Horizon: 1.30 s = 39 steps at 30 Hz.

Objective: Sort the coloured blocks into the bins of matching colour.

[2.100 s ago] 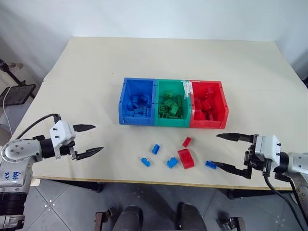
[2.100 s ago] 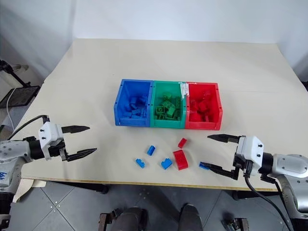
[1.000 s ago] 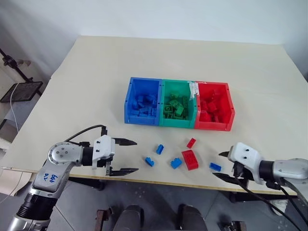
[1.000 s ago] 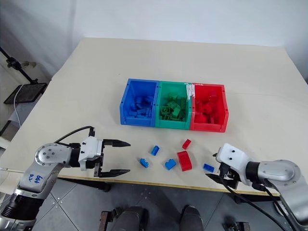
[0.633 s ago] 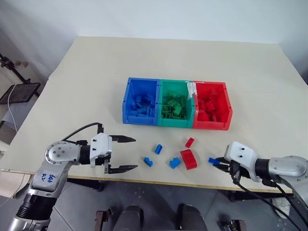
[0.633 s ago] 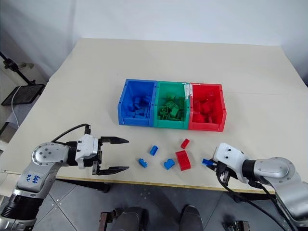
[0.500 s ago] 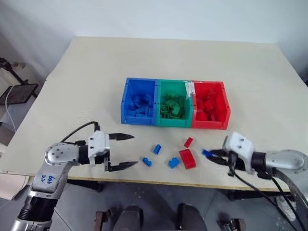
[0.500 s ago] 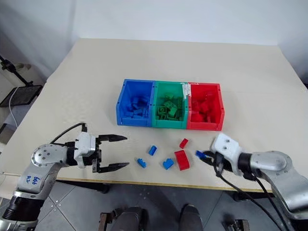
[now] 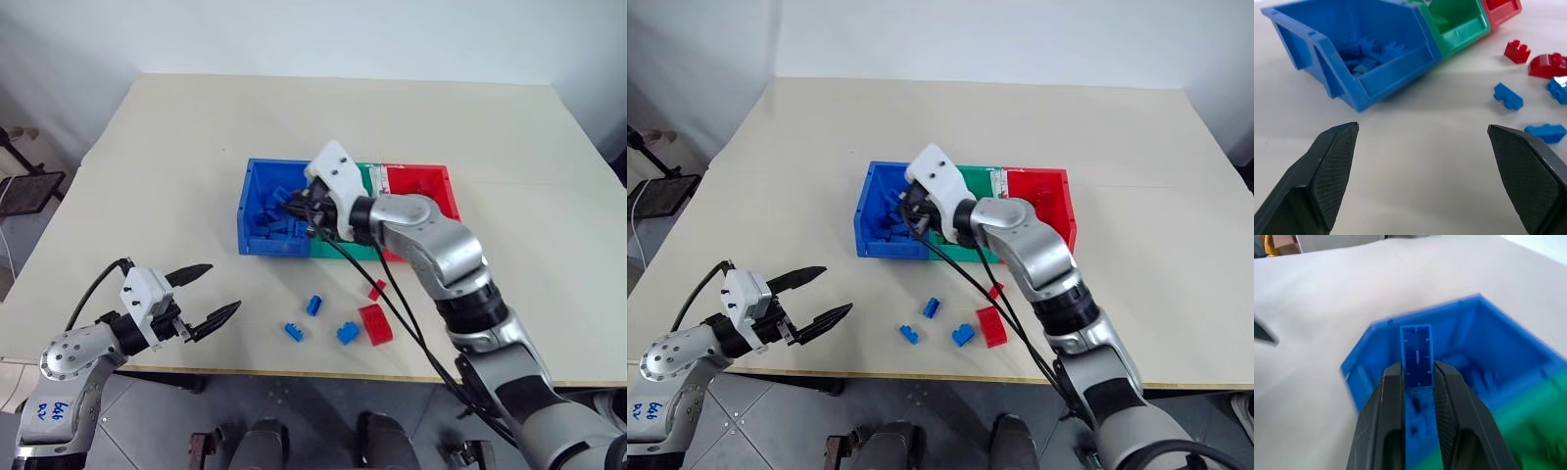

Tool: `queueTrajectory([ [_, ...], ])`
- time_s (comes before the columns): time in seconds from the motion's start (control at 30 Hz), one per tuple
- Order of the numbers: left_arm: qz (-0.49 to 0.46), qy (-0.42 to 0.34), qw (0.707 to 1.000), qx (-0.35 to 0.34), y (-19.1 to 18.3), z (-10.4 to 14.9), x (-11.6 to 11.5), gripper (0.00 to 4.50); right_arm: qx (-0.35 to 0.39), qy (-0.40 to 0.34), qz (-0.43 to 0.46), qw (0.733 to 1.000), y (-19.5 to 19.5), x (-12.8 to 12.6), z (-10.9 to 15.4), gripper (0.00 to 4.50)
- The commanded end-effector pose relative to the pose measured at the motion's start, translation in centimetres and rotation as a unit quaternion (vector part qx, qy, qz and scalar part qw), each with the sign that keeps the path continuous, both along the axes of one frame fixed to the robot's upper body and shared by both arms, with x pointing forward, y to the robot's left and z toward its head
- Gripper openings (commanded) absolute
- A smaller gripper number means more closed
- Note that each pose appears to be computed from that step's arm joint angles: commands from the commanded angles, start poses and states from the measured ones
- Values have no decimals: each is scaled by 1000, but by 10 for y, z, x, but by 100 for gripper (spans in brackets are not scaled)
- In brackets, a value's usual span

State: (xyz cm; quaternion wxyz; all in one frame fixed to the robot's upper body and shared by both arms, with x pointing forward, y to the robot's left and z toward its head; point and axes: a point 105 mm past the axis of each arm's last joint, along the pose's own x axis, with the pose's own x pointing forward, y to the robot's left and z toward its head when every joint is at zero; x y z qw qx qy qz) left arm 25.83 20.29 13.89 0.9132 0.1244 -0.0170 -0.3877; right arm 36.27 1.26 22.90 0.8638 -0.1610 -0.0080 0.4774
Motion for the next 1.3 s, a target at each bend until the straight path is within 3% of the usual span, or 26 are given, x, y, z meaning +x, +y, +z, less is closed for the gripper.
queueTrajectory([
  [0.03,-8,-21,1000,-3,-7,10,-1,450,-3,-17,-11,1000,9,13,7,116],
  [0.2,-20,-25,999,5,-12,12,1,450,5,-22,-12,1000,12,16,15,282],
  [0.37,-51,-15,999,-5,-17,19,8,450,-7,-51,14,999,-18,0,10,447],
  [0.57,-95,-6,995,-8,-28,22,18,450,-1,-53,22,998,-57,-30,2,447],
  [0.7,-166,11,983,78,-38,3,16,450,-14,-78,23,997,-93,-55,-8,447],
  [0.77,-197,1,975,99,-46,-2,17,450,-66,-99,-11,993,-127,-64,-26,447],
  [0.9,-256,-8,960,113,-66,-10,17,450,-77,-70,-58,993,-192,-101,-53,447],
  [1.07,-302,-20,948,102,-84,-3,14,450,-101,-32,-108,988,-237,-129,-69,447],
  [1.2,-316,-20,943,100,-89,0,13,450,-109,1,-105,989,-245,-139,-78,447],
  [1.3,-314,-20,944,104,-86,1,13,450,-91,51,-80,991,-225,-138,-83,447],
])
